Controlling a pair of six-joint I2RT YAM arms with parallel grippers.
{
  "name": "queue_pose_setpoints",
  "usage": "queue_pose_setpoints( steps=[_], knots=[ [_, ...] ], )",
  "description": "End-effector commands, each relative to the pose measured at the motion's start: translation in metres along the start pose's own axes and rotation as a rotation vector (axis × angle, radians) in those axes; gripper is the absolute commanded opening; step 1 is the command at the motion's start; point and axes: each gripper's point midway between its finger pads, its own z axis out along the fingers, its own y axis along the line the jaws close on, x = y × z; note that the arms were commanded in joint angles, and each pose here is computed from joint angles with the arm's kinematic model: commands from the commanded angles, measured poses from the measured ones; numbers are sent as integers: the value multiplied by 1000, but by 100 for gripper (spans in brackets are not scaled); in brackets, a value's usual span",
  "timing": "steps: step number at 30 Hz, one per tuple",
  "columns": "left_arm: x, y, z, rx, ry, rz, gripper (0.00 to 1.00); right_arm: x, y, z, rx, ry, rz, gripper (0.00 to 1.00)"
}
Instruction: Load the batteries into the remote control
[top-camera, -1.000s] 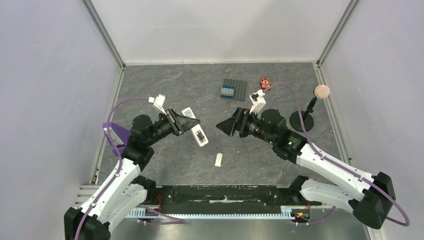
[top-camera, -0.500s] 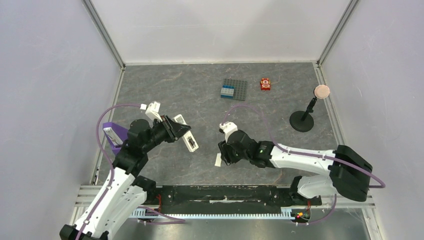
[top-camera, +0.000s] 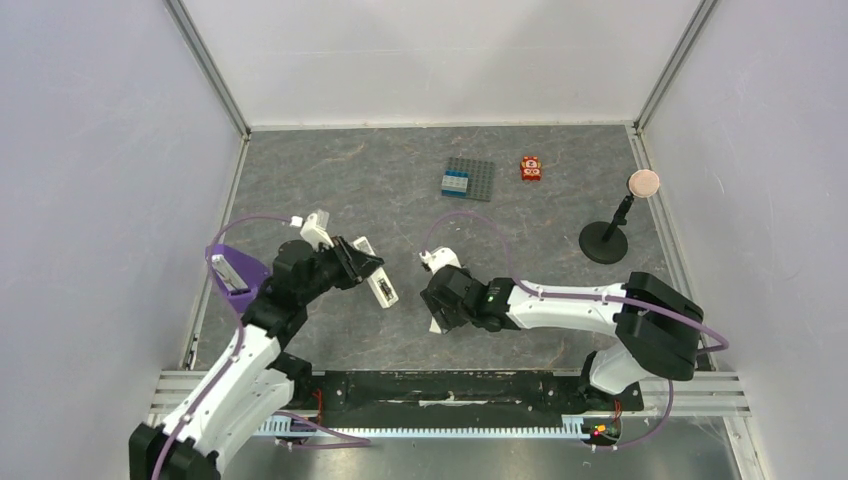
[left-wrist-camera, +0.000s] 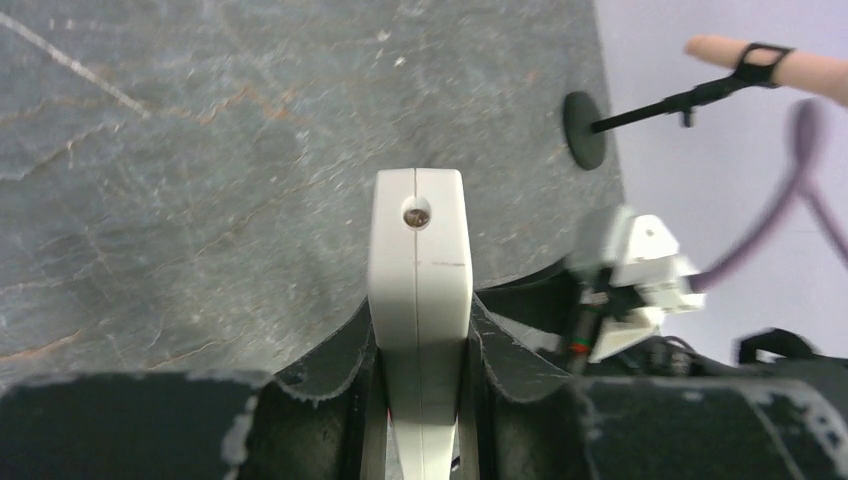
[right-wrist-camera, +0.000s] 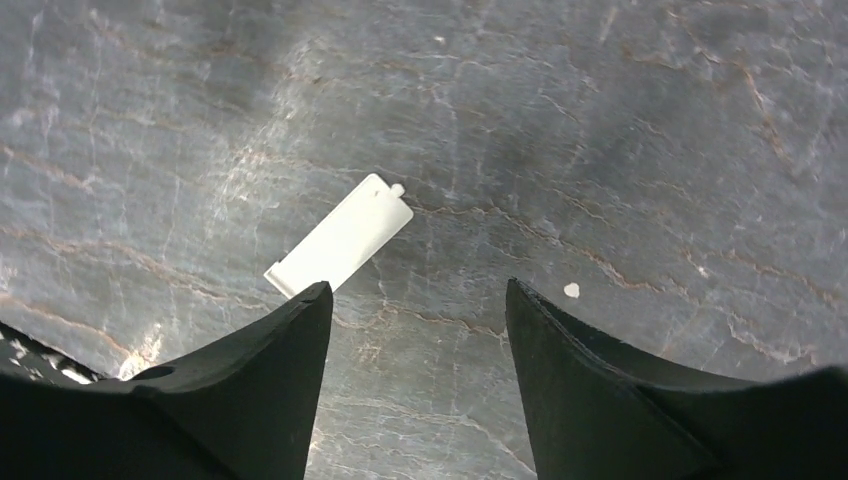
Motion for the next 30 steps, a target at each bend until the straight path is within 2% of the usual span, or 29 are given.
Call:
queue_pose_setpoints(
  steps=[1, 9, 13, 19, 22, 30],
  knots=[
    [-3, 3, 18, 43, -40, -4, 2, -11, -2, -4, 74, -3, 198, 69],
    [9, 22, 39, 67, -66, 4, 2, -11, 15, 4, 56, 84, 304, 69],
    [2, 34, 47, 71, -180, -106, 2, -12, 21, 8, 79, 111, 453, 67],
    [-10, 68, 52, -32, -323, -140, 2, 1, 32, 16, 113, 197, 635, 62],
    [-15, 70, 53, -19, -370, -184, 2, 7, 35, 18, 142, 230, 682, 60],
    [-2, 71, 64, 32, -350, -275, 2, 19, 41, 18, 237, 295, 712, 55]
  ],
)
